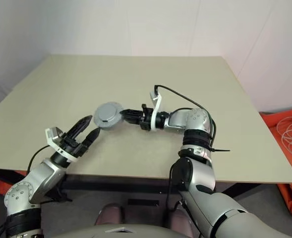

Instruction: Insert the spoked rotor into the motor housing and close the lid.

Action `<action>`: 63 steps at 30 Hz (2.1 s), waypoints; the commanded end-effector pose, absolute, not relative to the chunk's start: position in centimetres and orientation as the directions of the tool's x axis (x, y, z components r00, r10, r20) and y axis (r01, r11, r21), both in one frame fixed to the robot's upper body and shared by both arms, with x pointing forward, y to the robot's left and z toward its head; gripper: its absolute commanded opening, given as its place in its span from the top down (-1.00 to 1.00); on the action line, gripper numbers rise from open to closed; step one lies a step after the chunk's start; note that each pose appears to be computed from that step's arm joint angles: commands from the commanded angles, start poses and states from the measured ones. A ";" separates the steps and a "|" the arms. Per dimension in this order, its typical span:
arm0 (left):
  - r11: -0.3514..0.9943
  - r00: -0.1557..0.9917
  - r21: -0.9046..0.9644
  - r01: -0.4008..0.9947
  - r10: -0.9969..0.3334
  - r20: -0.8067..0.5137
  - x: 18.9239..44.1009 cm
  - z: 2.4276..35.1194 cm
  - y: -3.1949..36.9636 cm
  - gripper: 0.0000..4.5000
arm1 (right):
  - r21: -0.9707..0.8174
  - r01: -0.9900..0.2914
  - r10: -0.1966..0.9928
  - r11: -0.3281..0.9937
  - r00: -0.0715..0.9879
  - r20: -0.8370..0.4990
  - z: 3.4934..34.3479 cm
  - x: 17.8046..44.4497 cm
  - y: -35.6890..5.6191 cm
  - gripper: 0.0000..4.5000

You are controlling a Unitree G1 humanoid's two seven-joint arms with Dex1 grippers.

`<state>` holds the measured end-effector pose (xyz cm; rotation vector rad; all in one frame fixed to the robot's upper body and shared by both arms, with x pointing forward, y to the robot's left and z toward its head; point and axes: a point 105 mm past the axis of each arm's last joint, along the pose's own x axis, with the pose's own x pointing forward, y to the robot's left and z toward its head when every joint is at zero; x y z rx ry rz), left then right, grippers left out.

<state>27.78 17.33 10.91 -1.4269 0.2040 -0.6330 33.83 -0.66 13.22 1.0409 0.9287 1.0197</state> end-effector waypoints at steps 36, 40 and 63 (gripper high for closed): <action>-0.041 0.799 -0.941 0.337 -0.516 0.308 29.2 12.2 16.9 0.07 | 0.940 -0.334 0.959 0.074 0.282 0.024 16.4 34.1 0.0 -0.24; -0.036 0.798 -0.941 0.336 -0.520 0.305 29.0 12.2 17.1 0.08 | 0.942 -0.324 0.963 0.089 0.268 0.001 15.9 33.7 -0.1 -0.88; 0.206 0.952 -0.964 0.167 0.221 0.212 34.8 15.5 32.9 0.08 | -0.035 -0.930 0.916 0.366 0.366 -0.165 13.8 34.4 -2.3 -1.00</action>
